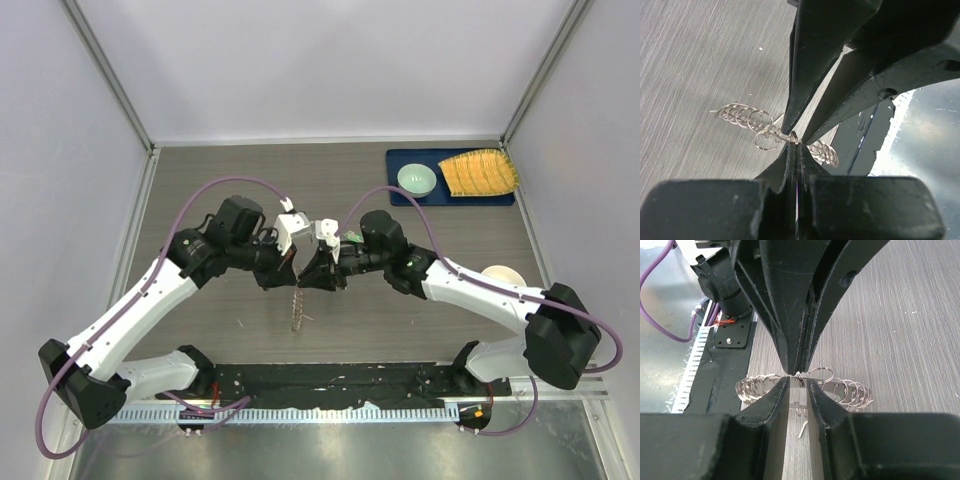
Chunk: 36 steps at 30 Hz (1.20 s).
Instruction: Put the keys on the keyring
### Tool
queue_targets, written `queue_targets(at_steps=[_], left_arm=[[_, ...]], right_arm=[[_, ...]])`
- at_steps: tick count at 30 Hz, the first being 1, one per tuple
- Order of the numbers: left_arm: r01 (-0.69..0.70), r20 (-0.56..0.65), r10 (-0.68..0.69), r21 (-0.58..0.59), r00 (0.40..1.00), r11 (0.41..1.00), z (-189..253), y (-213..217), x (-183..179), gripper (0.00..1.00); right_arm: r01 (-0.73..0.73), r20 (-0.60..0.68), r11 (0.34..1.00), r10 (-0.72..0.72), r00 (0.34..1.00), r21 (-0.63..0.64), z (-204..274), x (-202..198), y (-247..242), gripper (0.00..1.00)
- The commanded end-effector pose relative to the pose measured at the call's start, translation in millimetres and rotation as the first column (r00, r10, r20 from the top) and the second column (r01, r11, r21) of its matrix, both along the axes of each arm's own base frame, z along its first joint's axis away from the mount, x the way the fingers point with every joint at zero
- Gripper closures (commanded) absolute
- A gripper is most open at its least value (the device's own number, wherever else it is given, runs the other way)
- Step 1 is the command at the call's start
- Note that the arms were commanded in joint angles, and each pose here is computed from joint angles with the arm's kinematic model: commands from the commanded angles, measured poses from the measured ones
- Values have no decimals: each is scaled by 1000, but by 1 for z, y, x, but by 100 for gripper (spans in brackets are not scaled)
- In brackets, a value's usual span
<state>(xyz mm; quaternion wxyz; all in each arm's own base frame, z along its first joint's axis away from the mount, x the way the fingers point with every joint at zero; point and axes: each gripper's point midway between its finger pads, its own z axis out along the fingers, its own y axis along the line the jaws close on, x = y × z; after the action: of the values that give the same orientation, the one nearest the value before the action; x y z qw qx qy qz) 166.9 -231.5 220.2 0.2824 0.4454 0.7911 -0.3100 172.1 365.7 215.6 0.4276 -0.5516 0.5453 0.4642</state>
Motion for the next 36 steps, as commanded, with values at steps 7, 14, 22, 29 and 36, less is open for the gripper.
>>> queue_targets(at_steps=[7,14,22,29,36], left_arm=[[62,41,-59,-62,997,996,18,-12,-3,100],[-4,84,13,-110,996,994,24,-10,2,72],[-186,212,291,-408,933,894,54,-4,23,45],[-246,176,400,-555,899,795,52,4,20,42],[-226,177,464,-691,868,686,65,10,19,46]], right_arm=[[-48,25,998,47,999,45,20,-1,7,94],[-6,0,992,6,1000,125,33,-2,6,99],[108,-38,960,-102,994,259,46,5,0,99],[169,-84,910,-148,985,378,61,5,-9,99],[180,-116,873,-142,983,453,69,0,-15,99]])
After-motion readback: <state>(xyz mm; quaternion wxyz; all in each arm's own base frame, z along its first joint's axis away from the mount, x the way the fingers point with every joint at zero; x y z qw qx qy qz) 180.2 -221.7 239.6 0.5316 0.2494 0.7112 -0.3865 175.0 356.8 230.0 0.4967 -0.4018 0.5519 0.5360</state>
